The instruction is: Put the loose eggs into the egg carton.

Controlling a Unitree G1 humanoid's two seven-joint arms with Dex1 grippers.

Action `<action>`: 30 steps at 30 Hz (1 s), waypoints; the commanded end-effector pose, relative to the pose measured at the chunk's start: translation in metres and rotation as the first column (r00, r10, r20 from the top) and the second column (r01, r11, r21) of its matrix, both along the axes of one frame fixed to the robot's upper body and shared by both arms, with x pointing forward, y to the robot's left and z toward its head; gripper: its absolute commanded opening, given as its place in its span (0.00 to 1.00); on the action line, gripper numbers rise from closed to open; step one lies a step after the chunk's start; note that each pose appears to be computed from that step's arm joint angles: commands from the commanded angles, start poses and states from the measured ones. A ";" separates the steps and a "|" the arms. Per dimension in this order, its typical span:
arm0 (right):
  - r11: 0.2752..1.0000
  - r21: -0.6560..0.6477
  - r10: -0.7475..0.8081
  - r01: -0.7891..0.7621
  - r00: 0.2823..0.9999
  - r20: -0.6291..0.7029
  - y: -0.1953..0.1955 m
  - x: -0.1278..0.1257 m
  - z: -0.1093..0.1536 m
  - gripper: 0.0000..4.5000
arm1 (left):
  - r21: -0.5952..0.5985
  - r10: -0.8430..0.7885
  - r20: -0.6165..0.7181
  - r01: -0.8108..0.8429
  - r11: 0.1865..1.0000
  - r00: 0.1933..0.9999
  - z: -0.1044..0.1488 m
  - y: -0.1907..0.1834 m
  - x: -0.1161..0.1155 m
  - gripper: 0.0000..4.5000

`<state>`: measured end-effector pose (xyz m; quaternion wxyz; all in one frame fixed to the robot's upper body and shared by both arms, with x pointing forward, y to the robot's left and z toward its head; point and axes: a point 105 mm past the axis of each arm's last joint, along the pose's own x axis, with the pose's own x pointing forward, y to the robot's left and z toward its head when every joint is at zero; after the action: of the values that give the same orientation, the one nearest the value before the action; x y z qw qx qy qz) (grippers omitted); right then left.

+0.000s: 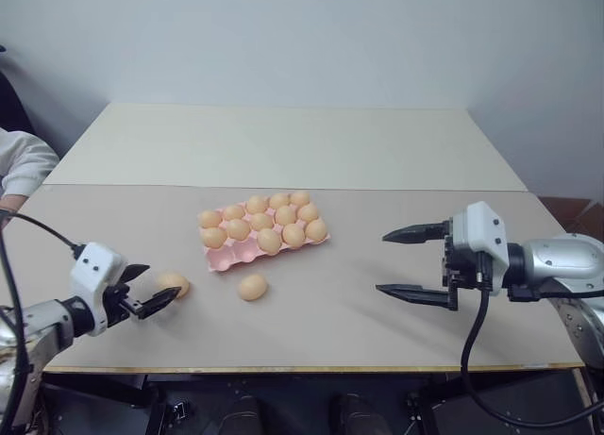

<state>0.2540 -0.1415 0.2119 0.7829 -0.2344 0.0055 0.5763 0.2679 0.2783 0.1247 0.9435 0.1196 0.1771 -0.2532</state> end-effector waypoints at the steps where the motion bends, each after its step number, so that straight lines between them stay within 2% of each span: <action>1: 0.999 0.007 0.033 -0.033 0.999 0.040 0.005 -0.007 0.013 0.99 | 0.025 -0.048 0.016 0.048 0.999 0.999 0.001 -0.006 0.008 1.00; 4: 0.999 0.011 0.032 -0.033 0.998 0.045 0.006 -0.008 0.014 0.99 | 0.053 -0.039 -0.016 0.040 0.998 0.999 -0.006 -0.004 0.013 1.00; 7: 0.999 0.016 0.027 -0.028 0.998 0.053 0.007 -0.009 0.016 1.00 | 0.085 -0.045 -0.050 0.049 0.995 0.998 -0.012 -0.005 0.012 0.87; 11: 1.000 0.017 0.011 -0.012 0.998 0.060 0.006 -0.008 0.017 1.00 | 0.084 -0.047 -0.064 0.052 0.995 0.997 -0.015 -0.004 0.010 0.60; 12: 1.000 0.017 0.009 -0.010 0.998 0.061 0.006 -0.008 0.017 1.00 | 0.085 -0.047 -0.066 0.052 0.995 0.997 -0.016 -0.003 0.010 0.55; 16: 1.000 0.026 -0.005 0.003 0.998 0.063 0.005 -0.008 0.018 1.00 | 0.086 -0.043 -0.062 0.048 0.995 0.997 -0.010 0.000 0.008 0.54; 21: 1.000 0.021 -0.016 0.015 0.999 0.052 0.004 -0.008 0.013 1.00 | 0.064 -0.079 -0.002 0.078 0.995 0.997 0.014 -0.001 0.006 0.54; 25: 1.000 0.027 -0.014 0.013 0.998 0.053 0.005 -0.007 0.013 1.00 | -0.047 -0.181 0.128 0.188 0.981 0.975 0.054 -0.022 0.006 0.54; 30: 0.999 0.035 -0.024 0.022 0.998 0.051 0.008 -0.007 0.010 1.00 | -0.083 -0.240 0.200 0.260 0.962 0.950 0.066 -0.054 0.027 0.54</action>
<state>0.2508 -0.1363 0.2143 0.7945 -0.2281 -0.0039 0.5628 0.2906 0.2366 0.1883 0.9258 0.1146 0.0664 -0.3541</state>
